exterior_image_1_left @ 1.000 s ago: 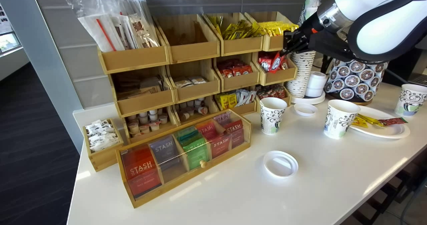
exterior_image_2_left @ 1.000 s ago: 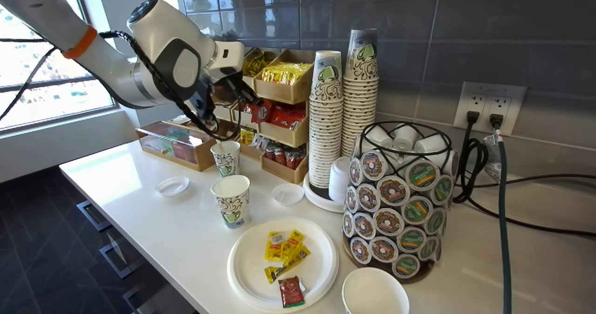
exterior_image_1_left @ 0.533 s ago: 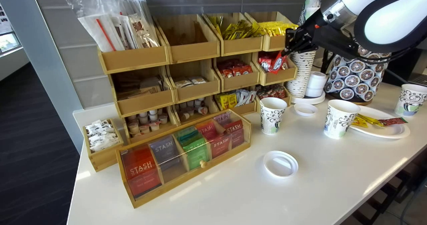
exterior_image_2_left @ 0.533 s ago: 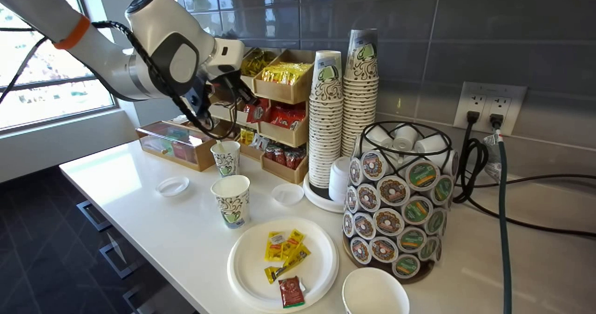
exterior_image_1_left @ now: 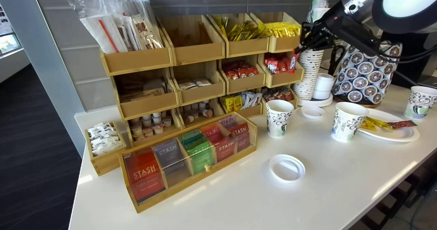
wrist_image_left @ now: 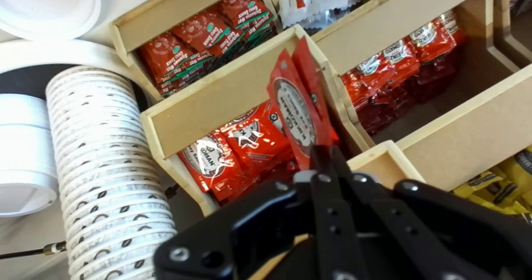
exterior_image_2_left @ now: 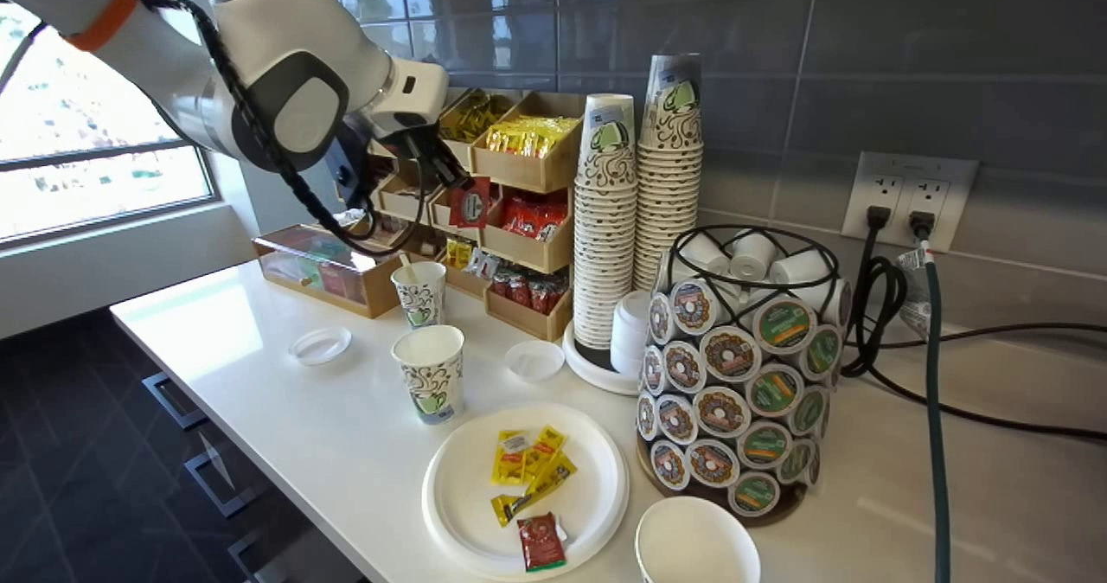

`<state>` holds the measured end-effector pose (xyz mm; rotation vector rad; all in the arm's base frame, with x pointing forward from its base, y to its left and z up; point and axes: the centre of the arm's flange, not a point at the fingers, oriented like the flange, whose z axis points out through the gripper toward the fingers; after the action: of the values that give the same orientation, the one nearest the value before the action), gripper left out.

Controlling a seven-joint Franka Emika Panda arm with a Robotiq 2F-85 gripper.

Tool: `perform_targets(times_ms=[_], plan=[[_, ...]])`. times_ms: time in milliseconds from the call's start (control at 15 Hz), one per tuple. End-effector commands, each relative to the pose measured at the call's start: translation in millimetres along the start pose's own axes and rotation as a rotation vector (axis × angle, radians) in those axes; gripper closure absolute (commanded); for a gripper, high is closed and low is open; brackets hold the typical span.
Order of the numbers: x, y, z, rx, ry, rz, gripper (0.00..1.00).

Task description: Pick up one red sachet from the middle far right tray and put on the white plate

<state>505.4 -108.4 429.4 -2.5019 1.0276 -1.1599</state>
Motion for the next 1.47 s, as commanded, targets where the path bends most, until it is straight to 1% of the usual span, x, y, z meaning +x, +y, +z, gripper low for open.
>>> perform_targets(times_ms=[0,133,267,467,600,733,800,867,933,1400], plan=[[-26.7,13.2,-64.0,-0.038,-0.018,0.025,1.00],[-31.5,27.9,-74.8,-0.056,-0.004,0.021,1.00],[-34.4,38.9,-91.0,-0.079,0.012,-0.010,1.00],[-35.2,49.9,-117.1,-0.133,0.049,-0.058,1.00],[-35.3,54.2,-132.4,-0.171,0.055,-0.079,1.00],[-34.5,61.1,-141.2,-0.203,0.037,-0.089,1.00],[-31.7,63.9,-144.2,-0.208,0.023,-0.084,1.00],[-18.6,54.6,-124.1,-0.184,0.039,-0.084,1.00],[-17.0,52.8,-129.4,-0.183,0.044,-0.084,0.99],[-18.6,52.6,-126.6,-0.183,0.037,-0.082,0.99]])
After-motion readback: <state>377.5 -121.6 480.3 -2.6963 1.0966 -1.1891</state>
